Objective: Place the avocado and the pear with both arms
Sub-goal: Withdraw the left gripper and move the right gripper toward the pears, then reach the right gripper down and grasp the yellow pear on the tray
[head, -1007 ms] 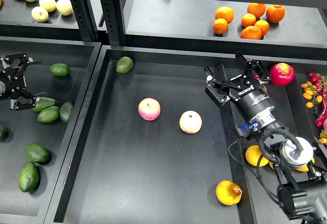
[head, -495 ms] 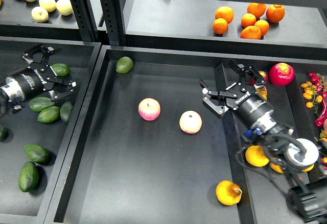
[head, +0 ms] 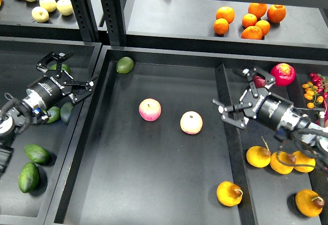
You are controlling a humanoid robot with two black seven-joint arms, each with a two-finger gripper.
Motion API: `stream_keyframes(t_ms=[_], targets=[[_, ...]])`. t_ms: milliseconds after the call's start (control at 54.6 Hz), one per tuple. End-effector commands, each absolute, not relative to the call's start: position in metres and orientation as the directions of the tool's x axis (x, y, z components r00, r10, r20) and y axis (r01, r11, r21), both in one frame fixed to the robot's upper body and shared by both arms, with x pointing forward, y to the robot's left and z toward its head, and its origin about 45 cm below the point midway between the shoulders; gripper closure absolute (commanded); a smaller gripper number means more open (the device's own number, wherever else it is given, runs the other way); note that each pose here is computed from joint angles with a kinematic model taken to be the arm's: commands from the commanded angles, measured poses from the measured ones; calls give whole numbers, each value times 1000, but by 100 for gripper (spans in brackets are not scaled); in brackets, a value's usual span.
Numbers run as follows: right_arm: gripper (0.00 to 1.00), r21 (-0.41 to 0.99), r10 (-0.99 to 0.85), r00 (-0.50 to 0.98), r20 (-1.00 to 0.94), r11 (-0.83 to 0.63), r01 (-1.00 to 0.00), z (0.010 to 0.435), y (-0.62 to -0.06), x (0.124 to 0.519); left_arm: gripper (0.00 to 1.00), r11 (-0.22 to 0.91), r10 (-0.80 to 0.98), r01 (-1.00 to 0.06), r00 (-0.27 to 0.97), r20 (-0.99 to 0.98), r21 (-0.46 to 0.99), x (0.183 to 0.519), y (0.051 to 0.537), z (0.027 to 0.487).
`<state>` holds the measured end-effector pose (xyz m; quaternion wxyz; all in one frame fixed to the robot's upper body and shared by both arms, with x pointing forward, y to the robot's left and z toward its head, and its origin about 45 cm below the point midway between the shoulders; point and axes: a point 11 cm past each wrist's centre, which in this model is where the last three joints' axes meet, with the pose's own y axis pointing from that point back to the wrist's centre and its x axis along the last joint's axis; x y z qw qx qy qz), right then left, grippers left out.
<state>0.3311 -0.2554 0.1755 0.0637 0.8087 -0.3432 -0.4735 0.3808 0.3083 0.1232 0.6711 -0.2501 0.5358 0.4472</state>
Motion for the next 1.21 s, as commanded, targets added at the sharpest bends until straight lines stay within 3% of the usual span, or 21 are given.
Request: stream_keyframes(t_ms=[0,293,513,1190], targets=[[0,485,-632,425,-648,-773,-410,173,-256,324,1,471,308,-868,-5,-951,157,368,304,109],[0,586,-597,629,-498,-766,-263,192,-269,323,1,450,239,-888,19,-971,94,364,296,113],[0,704,-600,719,-349,-675,-222,200,-280,332,1,439,157,-898,45,-987,29,366,275,119],[0,918,-473,878,-73,-376,-126,152,-301,324,1,430,128,-902,18,-992,40,328,272,102]])
